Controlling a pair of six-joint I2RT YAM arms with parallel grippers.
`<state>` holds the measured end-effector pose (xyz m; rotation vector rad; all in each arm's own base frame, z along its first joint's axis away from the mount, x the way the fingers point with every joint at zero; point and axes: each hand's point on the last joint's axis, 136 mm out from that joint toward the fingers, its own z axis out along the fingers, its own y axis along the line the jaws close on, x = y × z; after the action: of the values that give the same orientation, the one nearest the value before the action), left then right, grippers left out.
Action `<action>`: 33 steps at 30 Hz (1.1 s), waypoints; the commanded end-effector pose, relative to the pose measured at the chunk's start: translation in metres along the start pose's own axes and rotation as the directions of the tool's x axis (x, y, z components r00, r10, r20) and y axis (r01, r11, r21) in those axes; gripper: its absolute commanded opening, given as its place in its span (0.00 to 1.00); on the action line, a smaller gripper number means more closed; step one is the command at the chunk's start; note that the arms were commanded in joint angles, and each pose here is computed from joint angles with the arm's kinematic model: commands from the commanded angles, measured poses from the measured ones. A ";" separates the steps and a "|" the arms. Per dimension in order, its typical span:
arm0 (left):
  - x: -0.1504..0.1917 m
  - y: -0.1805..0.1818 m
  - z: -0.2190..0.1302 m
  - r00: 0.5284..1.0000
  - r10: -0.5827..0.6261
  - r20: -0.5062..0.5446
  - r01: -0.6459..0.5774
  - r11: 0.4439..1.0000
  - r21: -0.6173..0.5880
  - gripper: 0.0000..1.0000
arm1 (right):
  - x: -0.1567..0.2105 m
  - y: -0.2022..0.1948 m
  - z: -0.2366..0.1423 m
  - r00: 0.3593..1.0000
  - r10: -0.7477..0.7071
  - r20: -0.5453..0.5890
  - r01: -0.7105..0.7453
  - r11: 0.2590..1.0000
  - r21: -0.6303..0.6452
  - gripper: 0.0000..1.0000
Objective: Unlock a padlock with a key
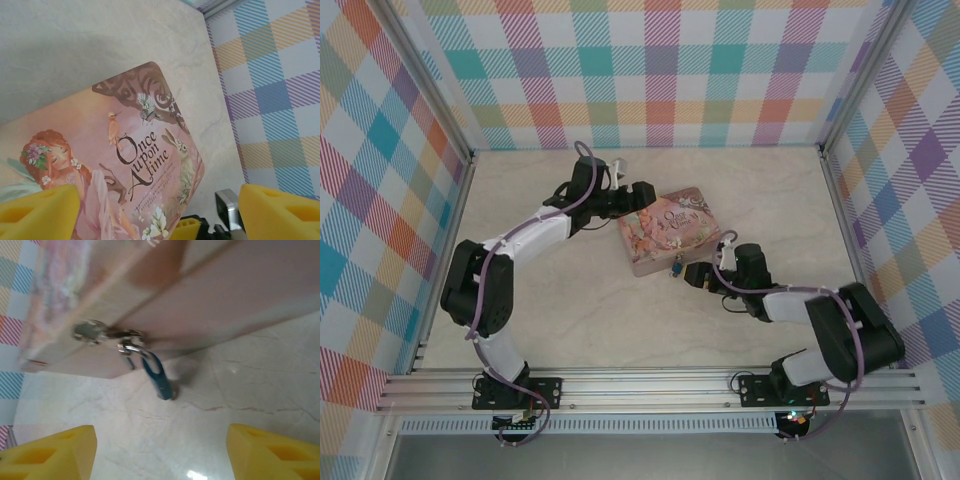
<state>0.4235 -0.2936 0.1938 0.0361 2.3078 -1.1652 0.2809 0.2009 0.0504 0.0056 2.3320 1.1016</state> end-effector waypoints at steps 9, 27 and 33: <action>-0.016 -0.022 0.005 1.000 0.009 0.021 -0.010 0.998 0.059 0.82 | -0.005 0.010 0.036 0.995 -0.073 0.073 0.080 0.992 -0.101 0.53; -0.010 -0.001 0.016 1.000 -0.013 0.015 0.013 1.000 0.001 0.81 | -0.002 0.006 0.037 0.994 -0.069 0.083 0.076 0.994 -0.081 0.19; 0.000 0.002 0.012 1.000 0.002 0.000 -0.002 1.000 -0.003 0.78 | -0.010 0.009 0.034 0.992 -0.061 0.113 0.069 0.995 -0.074 0.11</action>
<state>0.4369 -0.3002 0.1878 0.0134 2.3050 -1.1655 0.2999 0.2298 0.0363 -0.0531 2.2083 1.1403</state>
